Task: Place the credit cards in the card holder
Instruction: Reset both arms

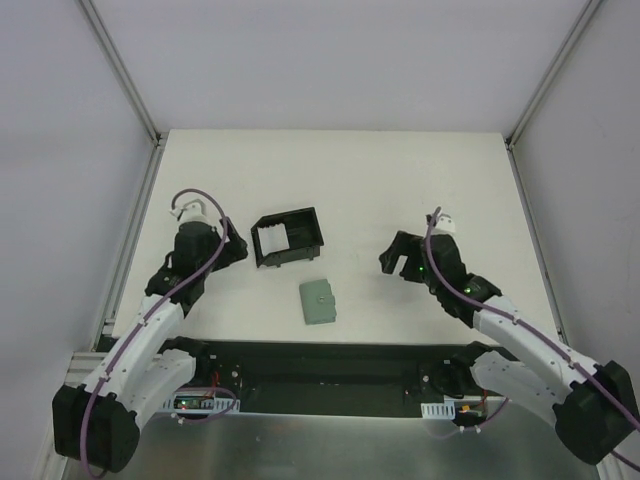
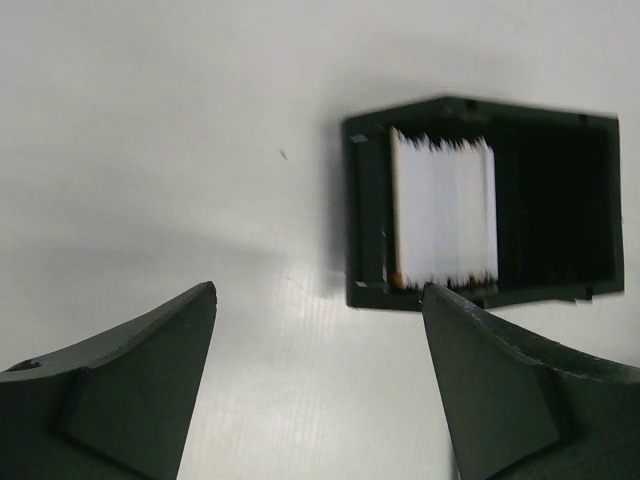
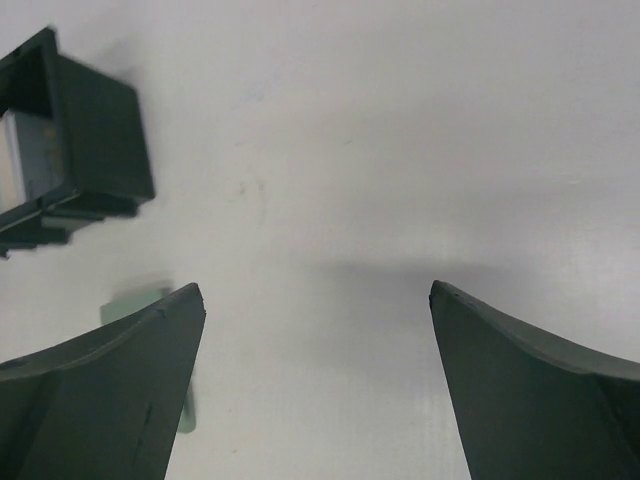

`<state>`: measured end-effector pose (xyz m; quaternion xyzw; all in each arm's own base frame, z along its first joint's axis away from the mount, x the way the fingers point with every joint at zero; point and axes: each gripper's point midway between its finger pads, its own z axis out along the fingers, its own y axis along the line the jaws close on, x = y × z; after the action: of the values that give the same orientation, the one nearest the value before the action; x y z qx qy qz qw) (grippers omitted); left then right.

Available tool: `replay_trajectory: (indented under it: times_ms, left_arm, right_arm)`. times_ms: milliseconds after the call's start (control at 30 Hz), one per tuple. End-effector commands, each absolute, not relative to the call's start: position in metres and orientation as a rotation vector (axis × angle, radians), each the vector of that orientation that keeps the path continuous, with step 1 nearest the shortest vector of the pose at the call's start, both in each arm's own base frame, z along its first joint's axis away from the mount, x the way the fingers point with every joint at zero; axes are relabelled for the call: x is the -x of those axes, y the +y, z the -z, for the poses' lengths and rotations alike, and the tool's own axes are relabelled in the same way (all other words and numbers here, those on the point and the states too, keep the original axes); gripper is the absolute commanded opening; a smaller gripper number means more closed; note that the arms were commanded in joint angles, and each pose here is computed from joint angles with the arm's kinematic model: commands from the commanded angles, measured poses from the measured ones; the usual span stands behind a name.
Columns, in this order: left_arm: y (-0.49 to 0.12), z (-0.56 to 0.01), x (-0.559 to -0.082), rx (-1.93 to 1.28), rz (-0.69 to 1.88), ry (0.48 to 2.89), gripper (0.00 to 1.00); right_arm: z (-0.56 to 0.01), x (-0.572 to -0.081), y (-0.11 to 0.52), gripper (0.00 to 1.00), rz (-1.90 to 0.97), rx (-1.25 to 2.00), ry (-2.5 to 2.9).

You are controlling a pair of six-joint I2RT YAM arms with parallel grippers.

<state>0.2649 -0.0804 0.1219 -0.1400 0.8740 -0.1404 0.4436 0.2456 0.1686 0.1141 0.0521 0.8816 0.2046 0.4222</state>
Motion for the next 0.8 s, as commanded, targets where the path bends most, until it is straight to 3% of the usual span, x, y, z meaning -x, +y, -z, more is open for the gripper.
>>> replay_trajectory:
  times_ms: [0, 133, 200, 433, 767]
  left_arm:
    - [-0.062, -0.153, -0.28, 0.389, 0.328, 2.096, 0.82]
    - [-0.051, -0.154, -0.284, 0.47, 0.272, 2.084, 0.84]
    - [-0.063, -0.15, -0.28, 0.46, 0.344, 2.101, 0.99]
    - [-0.049, -0.148, -0.274, 0.553, 0.292, 2.046, 0.99]
    - [-0.027, -0.155, -0.284, 0.594, 0.14, 2.012, 0.99]
  right_arm:
    - [-0.127, -0.256, 0.106, 0.96, -0.316, -0.267, 2.174]
    - [-0.128, -0.266, 0.044, 0.96, -0.077, -0.449, 2.125]
    - [-0.128, -0.27, 0.015, 0.96, 0.091, -0.496, 2.092]
    - [-0.124, -0.288, -0.035, 0.96, 0.515, -0.389, 1.993]
    - [-0.086, -0.307, -0.036, 0.96, 0.392, -0.31, 1.923]
